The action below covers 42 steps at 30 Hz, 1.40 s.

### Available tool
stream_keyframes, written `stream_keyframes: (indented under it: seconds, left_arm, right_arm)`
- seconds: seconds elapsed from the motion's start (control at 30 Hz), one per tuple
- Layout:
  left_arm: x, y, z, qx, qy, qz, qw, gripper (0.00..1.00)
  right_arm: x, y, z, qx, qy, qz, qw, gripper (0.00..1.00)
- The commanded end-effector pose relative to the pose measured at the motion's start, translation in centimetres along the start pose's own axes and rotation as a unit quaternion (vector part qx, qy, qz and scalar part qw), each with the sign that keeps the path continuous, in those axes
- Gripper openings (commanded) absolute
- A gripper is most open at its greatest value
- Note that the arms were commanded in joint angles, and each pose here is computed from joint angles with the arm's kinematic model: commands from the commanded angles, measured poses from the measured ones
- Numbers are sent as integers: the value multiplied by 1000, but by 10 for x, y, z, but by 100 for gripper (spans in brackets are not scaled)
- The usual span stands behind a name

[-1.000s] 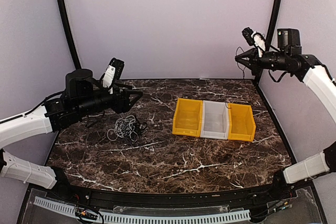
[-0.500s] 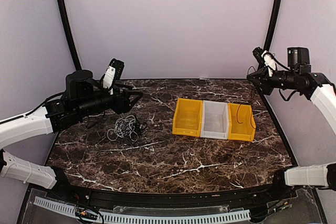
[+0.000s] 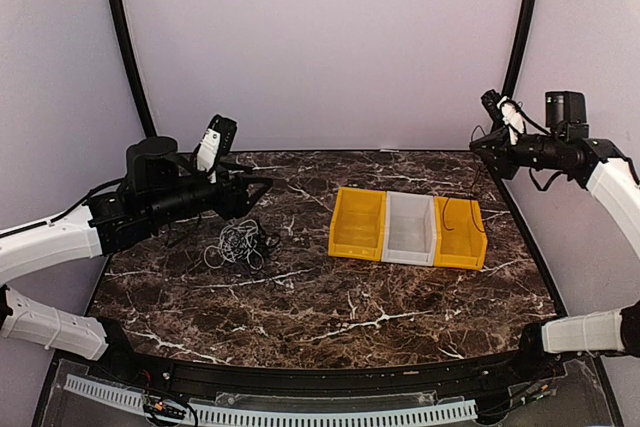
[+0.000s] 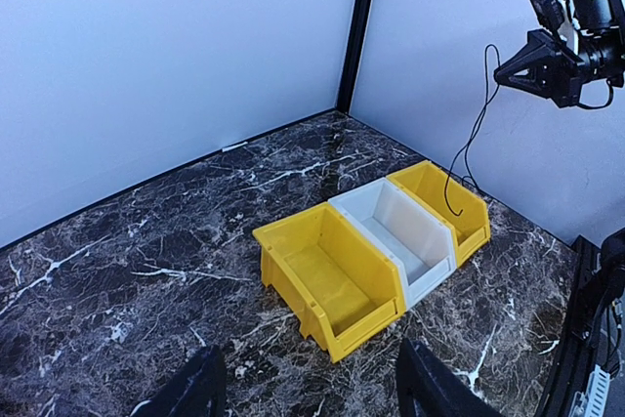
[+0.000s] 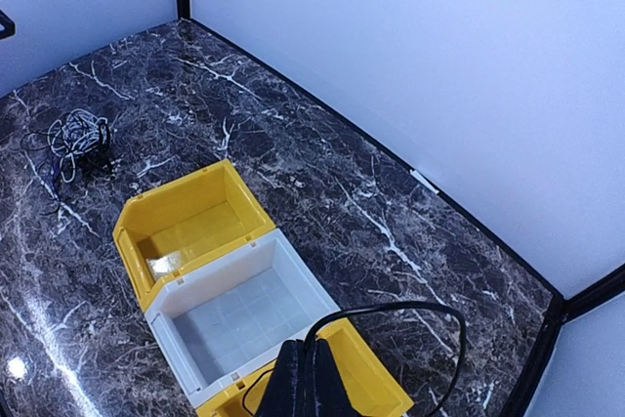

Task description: Untangle the cables

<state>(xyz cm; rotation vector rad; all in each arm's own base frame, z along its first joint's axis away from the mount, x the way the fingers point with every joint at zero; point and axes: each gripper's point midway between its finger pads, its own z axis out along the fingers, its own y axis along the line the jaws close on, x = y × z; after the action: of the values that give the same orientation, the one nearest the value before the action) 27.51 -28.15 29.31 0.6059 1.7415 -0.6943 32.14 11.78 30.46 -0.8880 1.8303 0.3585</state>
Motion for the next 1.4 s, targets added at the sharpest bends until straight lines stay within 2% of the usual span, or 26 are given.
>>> stream_keyframes:
  seconds: [0.0,0.5,0.93,1.37]
  left_arm:
    - [-2,-3,-2,6,-11,-5,1000,62]
    - [3,-3,2,8,-6,-6,1000,62]
    - [7,-3,4,8,-2,-7,1000,62]
    - [11,-2,9,8,5,-14,1000,62]
  right_arm:
    - [-44,-13,-10,12,-53,-20,998,0]
    - [-64,-11,-11,-9,-83,-6,997,0]
    - [-41,-12,17,-38,-88,30,995,0]
    - [-68,-2,10,-90,-124,39,988,0]
